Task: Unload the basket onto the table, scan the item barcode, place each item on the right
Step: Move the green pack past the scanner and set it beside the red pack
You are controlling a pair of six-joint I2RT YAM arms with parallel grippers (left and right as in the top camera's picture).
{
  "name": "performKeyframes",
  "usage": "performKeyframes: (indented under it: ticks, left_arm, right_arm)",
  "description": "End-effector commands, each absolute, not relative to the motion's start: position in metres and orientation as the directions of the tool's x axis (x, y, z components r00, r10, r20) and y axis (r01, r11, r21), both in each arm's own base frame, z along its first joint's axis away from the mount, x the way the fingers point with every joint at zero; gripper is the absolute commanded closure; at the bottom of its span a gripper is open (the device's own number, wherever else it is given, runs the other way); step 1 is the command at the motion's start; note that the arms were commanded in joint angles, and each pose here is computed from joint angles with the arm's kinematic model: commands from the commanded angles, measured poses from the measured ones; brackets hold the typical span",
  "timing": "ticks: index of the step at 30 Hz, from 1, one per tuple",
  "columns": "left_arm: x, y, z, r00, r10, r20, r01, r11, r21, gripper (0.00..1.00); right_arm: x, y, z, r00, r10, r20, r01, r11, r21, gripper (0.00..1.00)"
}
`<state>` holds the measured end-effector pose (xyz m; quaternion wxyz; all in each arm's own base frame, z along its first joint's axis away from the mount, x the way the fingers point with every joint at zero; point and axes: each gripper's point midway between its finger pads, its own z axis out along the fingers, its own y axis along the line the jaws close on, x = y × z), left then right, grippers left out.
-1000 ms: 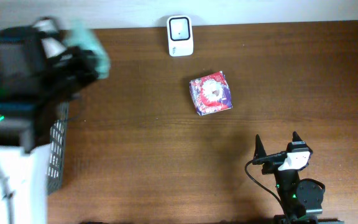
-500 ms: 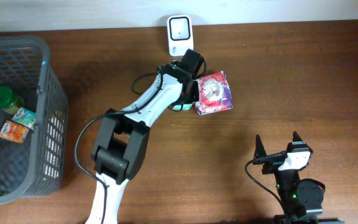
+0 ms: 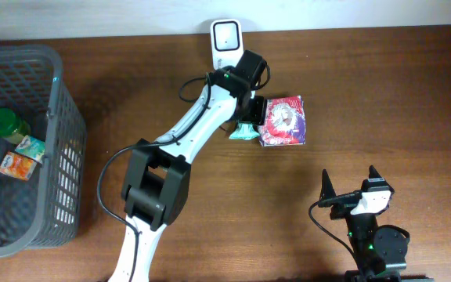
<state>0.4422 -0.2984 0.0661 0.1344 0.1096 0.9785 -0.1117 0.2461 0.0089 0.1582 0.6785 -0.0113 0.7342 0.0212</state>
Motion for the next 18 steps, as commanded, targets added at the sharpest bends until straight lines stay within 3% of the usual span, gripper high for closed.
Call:
performKeyframes:
  ticks: [1, 2, 5, 7, 8, 11, 13, 15, 18]
  left_arm:
    - [0.449, -0.304, 0.119, -0.927, 0.187, -0.326, 0.265, 0.94, -0.214, 0.32]
    - [0.45, -0.302, 0.136, -0.924, 0.18, -0.338, 0.263, 0.94, -0.217, 0.34]
    - [0.446, -0.257, 0.268, -0.874, 0.091, -0.477, 0.23, 0.943, -0.241, 0.33]
    - [0.434, -0.21, 0.324, -0.829, 0.026, -0.559, 0.168, 0.965, -0.203, 0.29]
    - [0.423, -0.169, 0.361, -0.782, -0.029, -0.622, 0.105, 0.979, -0.177, 0.01]
    - [0.4, -0.082, 0.432, -0.646, -0.139, -0.751, -0.002, 0.984, -0.18, 0.01]
    - [0.388, -0.044, 0.453, -0.591, -0.189, -0.784, -0.07, 0.98, -0.184, 0.01]
    - [0.366, -0.009, 0.471, -0.557, -0.136, -0.82, -0.084, 0.991, -0.107, 0.01]
    - [0.33, 0.05, 0.456, -0.596, -0.217, -0.773, -0.291, 0.956, -0.044, 0.01]
  right_arm:
    - [0.246, 0.009, 0.154, -0.085, 0.006, -0.996, -0.045, 0.999, 0.01, 0.01]
    - [0.246, 0.009, 0.154, -0.085, 0.006, -0.996, -0.045, 0.999, 0.01, 0.01]
    - [0.246, 0.009, 0.154, -0.085, 0.006, -0.996, -0.045, 0.999, 0.01, 0.02]
    - [0.246, 0.009, 0.154, -0.085, 0.006, -0.996, -0.045, 0.999, 0.01, 0.02]
    - [0.246, 0.009, 0.154, -0.085, 0.006, -0.996, -0.045, 0.999, 0.01, 0.01]
    - [0.246, 0.009, 0.154, -0.085, 0.006, -0.996, -0.045, 0.999, 0.01, 0.02]
    - [0.246, 0.009, 0.154, -0.085, 0.006, -0.996, -0.045, 0.999, 0.01, 0.01]
    - [0.246, 0.009, 0.154, -0.085, 0.006, -0.996, -0.045, 0.999, 0.01, 0.02]
    - [0.246, 0.009, 0.154, -0.085, 0.006, -0.996, -0.045, 0.999, 0.01, 0.01]
